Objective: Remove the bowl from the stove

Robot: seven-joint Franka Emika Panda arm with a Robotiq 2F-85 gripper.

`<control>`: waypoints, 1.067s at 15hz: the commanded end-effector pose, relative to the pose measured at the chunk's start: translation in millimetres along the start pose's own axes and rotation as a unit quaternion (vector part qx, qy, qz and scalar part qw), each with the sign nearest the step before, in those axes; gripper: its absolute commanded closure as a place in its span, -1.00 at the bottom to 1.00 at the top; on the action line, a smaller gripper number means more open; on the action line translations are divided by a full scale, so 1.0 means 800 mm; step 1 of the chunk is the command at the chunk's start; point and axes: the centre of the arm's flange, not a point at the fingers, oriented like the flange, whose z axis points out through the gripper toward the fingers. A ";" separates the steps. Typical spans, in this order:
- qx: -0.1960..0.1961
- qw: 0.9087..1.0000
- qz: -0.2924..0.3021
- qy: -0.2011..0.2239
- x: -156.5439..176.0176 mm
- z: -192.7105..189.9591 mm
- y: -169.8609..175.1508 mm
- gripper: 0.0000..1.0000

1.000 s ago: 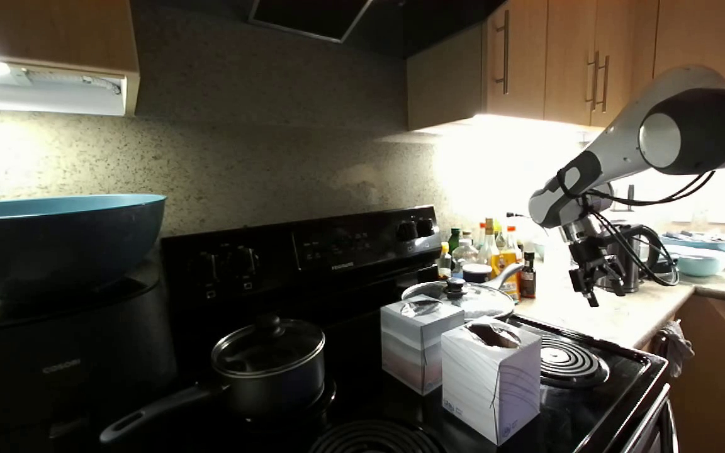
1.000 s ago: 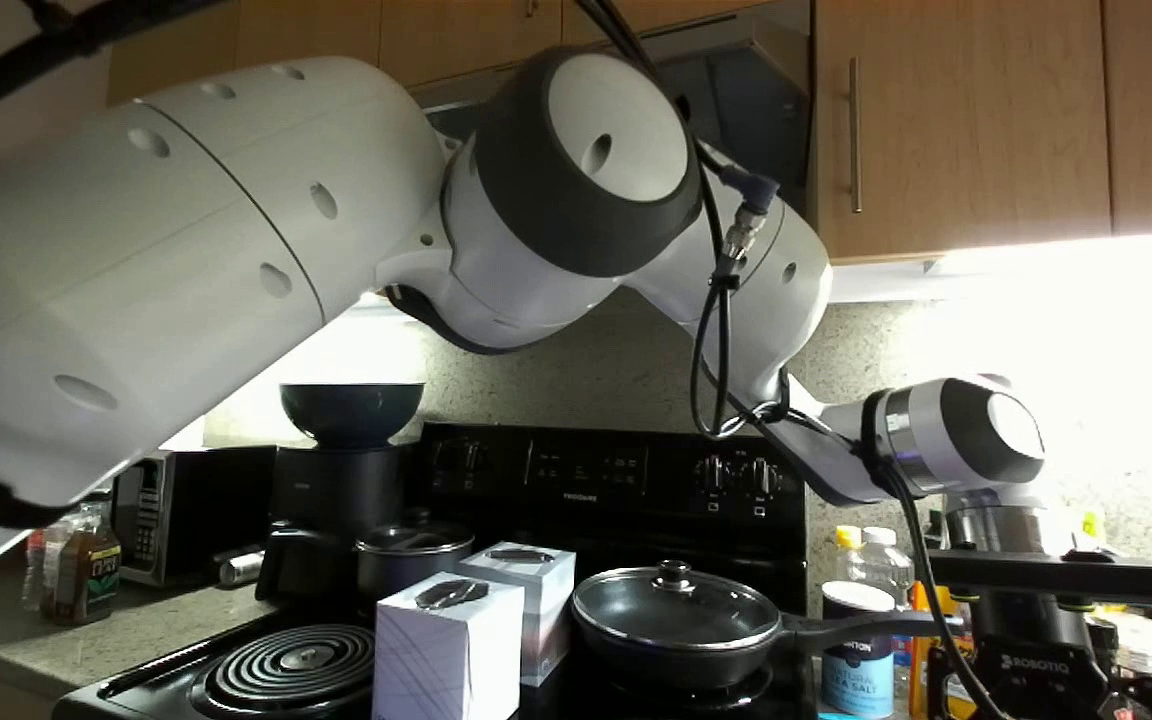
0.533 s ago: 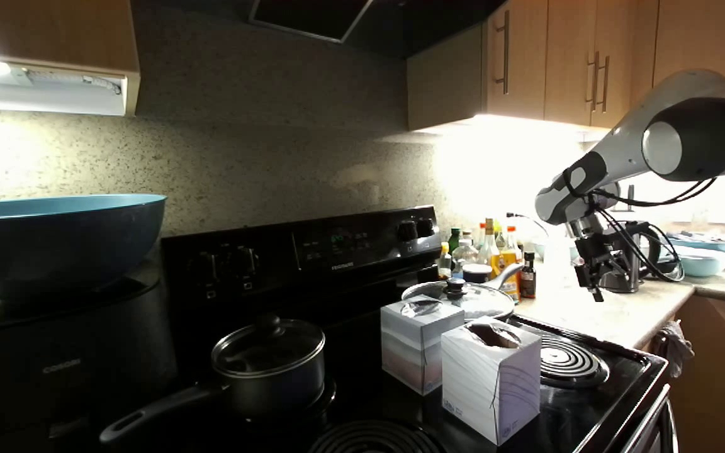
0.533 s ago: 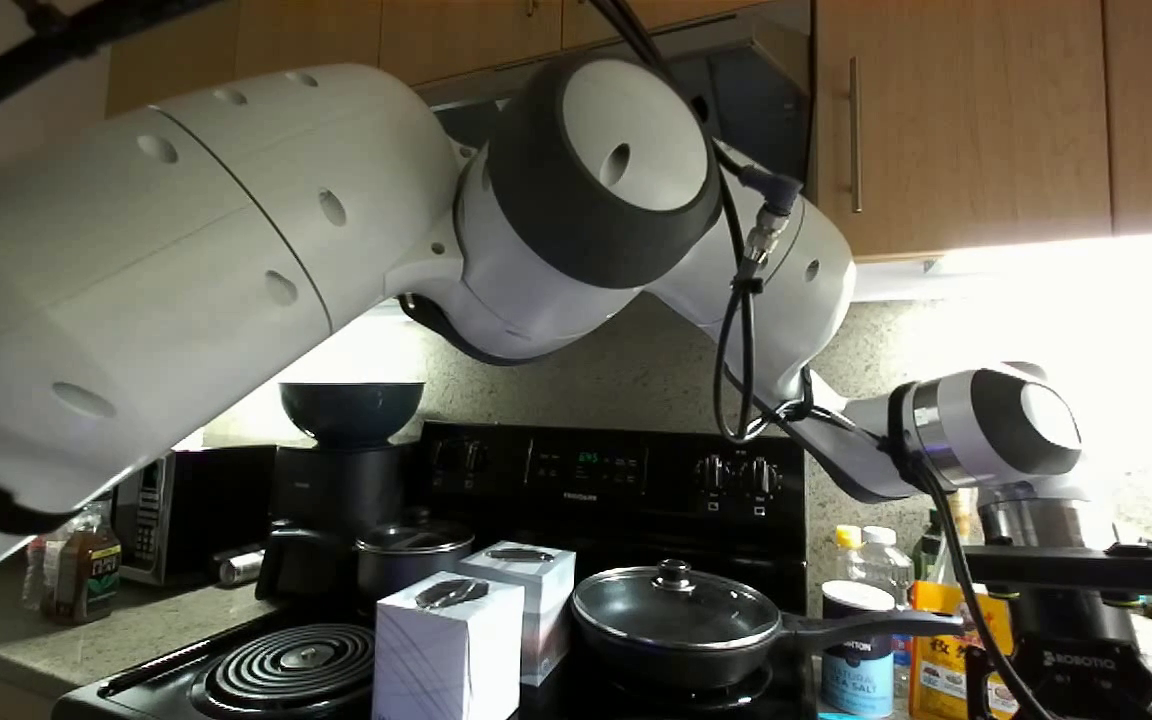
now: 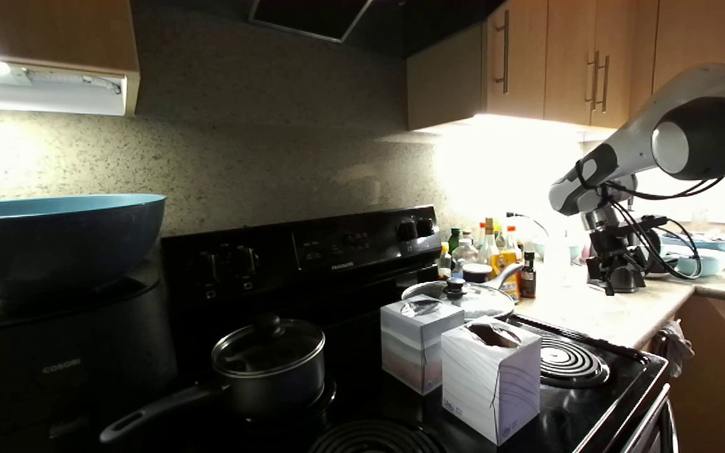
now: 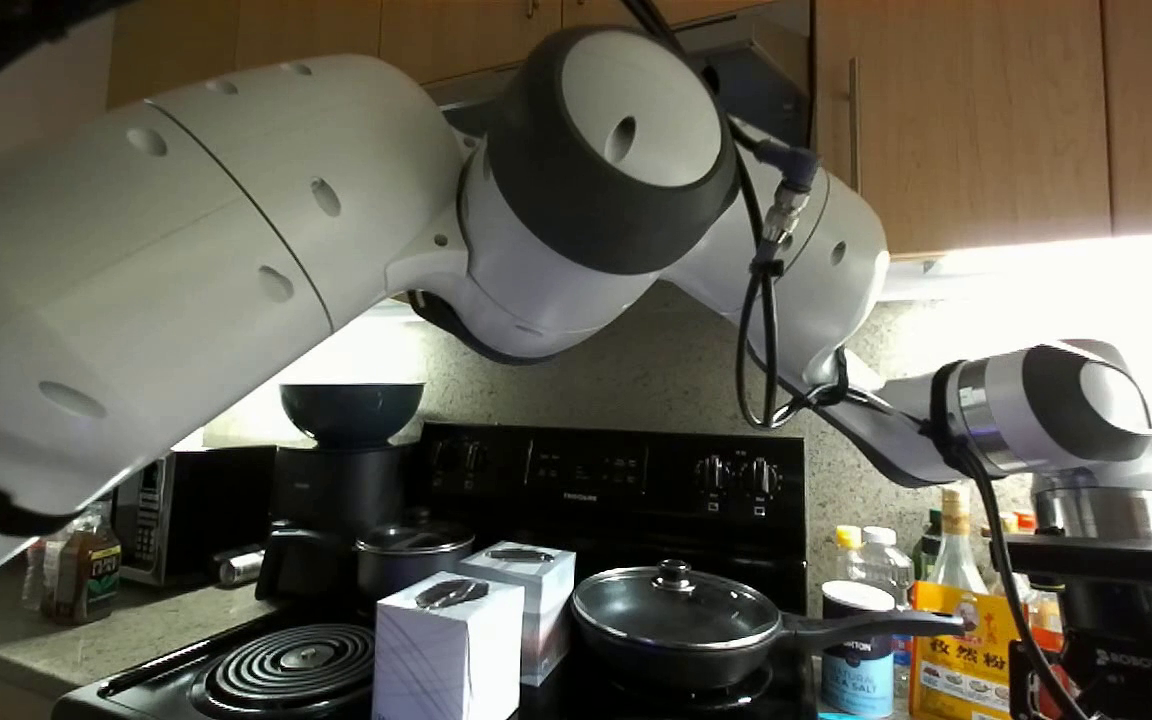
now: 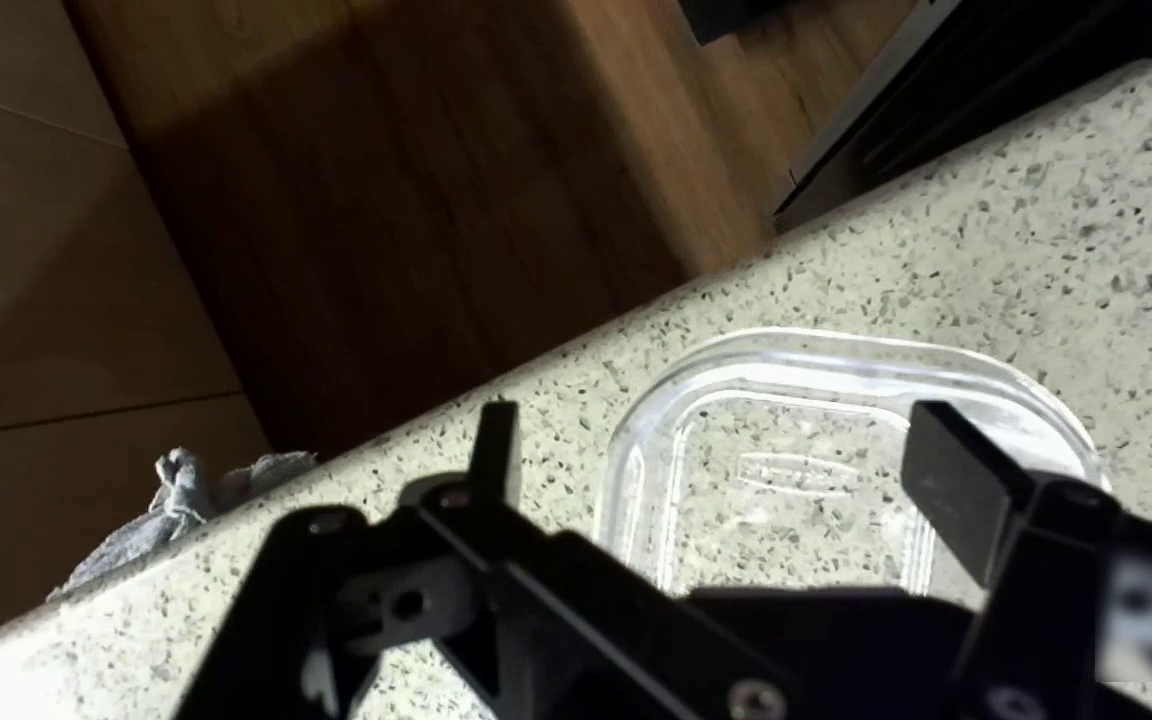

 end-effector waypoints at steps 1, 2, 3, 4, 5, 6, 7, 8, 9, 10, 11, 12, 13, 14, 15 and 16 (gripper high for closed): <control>0.060 0.997 0.041 -0.001 -0.012 0.005 0.035 -0.46; 0.073 0.996 0.045 0.000 -0.015 0.009 0.041 -0.37; 0.084 0.995 0.048 0.002 -0.017 0.012 0.046 -0.24; 0.093 0.994 0.053 0.004 -0.018 0.015 0.051 -0.09; 0.102 0.993 0.057 0.005 -0.019 0.018 0.055 0.03; 0.111 0.992 0.061 0.004 -0.019 0.021 0.059 0.15; 0.119 0.991 0.062 0.004 -0.020 0.023 0.061 0.30; 0.129 0.990 0.063 0.003 -0.021 0.026 0.063 0.43; 0.137 0.988 0.064 0.002 -0.022 0.028 0.064 0.57; 0.142 0.988 0.065 0.004 -0.021 0.030 0.065 0.68; 0.145 0.987 0.068 0.005 -0.021 0.032 0.064 0.83; 0.143 0.987 0.071 0.013 -0.021 0.031 0.064 -0.06; 0.145 0.987 0.072 0.016 -0.021 0.030 0.063 0.02; 0.142 0.987 0.074 0.023 -0.020 0.027 0.060 0.00; 0.141 0.987 0.076 0.028 -0.019 0.026 0.059 -0.10; 0.136 0.987 0.082 0.036 -0.018 0.023 0.058 -0.23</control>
